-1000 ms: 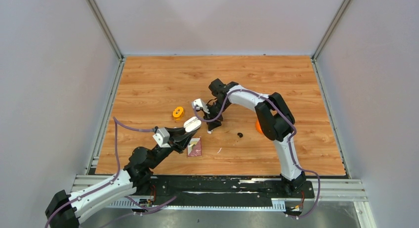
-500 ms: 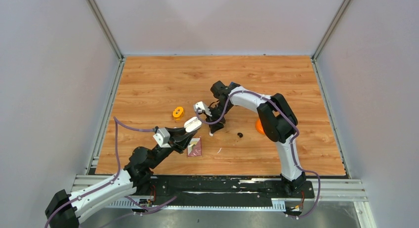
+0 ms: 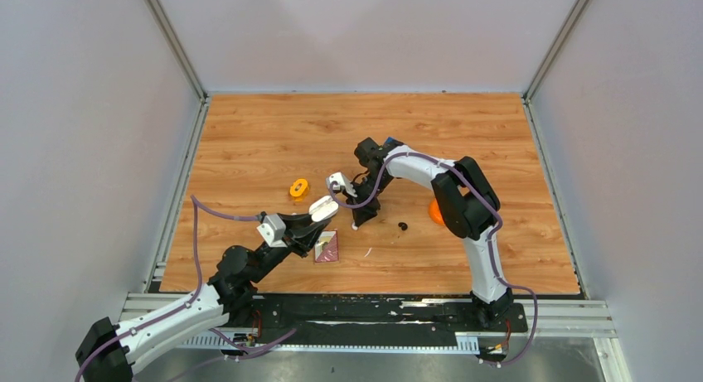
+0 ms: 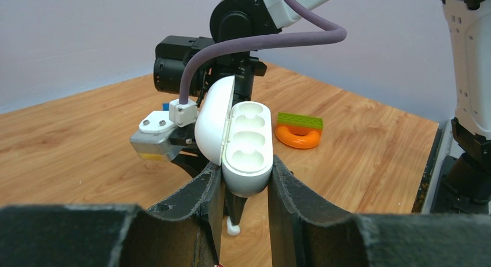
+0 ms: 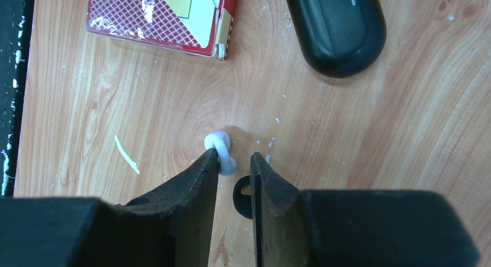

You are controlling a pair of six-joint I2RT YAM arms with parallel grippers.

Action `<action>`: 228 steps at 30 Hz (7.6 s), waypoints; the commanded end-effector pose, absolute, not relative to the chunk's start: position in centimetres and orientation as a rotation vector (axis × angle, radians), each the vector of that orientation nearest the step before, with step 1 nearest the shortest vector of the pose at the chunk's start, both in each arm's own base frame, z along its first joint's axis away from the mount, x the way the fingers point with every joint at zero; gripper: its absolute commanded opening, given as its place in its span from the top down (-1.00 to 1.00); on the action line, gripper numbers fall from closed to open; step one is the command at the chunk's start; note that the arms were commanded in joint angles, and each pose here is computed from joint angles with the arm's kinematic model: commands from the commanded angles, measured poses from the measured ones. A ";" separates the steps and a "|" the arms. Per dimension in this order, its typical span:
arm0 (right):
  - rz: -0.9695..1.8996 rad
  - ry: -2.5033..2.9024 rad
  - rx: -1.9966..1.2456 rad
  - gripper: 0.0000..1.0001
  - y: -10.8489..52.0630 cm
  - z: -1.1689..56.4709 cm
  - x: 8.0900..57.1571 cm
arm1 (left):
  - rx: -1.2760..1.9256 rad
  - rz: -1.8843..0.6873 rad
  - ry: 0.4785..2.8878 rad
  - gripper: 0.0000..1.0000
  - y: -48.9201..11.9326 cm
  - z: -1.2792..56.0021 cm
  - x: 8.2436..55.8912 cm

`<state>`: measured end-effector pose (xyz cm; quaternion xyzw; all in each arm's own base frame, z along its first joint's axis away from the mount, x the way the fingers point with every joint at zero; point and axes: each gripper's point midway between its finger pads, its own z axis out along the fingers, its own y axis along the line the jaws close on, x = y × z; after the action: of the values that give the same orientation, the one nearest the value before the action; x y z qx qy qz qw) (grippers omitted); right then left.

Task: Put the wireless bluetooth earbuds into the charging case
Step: Pick up the earbud from the center of the board, then place the earbud in the charging case, then pick up the earbud from the center of the board.

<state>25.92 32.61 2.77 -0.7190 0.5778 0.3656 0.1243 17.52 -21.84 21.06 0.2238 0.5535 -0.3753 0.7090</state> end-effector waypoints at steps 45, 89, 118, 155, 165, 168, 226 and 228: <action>1.028 1.698 -2.045 0.47 32.7 5.1 26.7 | 0.508 -0.841 1.223 0.96 -22.1 20.6 17.5; 0.551 1.656 -1.949 1.00 22.6 22.2 25.3 | 0.860 -1.077 1.299 0.92 -29.7 18.3 15.4; 0.491 1.658 -2.065 0.99 26.6 23.8 15.0 | 0.983 -1.267 1.120 0.96 -32.5 19.3 13.0; 0.587 1.615 -2.036 0.96 27.3 23.5 13.9 | 0.876 -1.410 1.079 0.99 -32.0 20.9 12.8; 0.548 1.617 -2.031 0.92 27.2 23.1 14.3 | 0.863 -1.420 1.085 0.98 -32.0 21.0 12.8; 0.533 1.618 -2.042 0.93 27.1 22.7 14.3 | 0.851 -1.423 1.092 0.98 -31.9 21.1 13.0; 0.981 1.623 -1.288 0.32 24.0 24.3 33.1 | 0.796 -1.375 1.052 1.00 -29.9 23.6 12.7; 1.028 1.657 -1.270 0.35 24.7 22.5 34.6 | 0.770 -1.358 1.062 1.00 -29.5 24.3 12.9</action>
<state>32.62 22.18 23.99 -0.5100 0.6809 0.3409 0.3999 12.47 -30.45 22.41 0.3466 0.4662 -0.5952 0.5552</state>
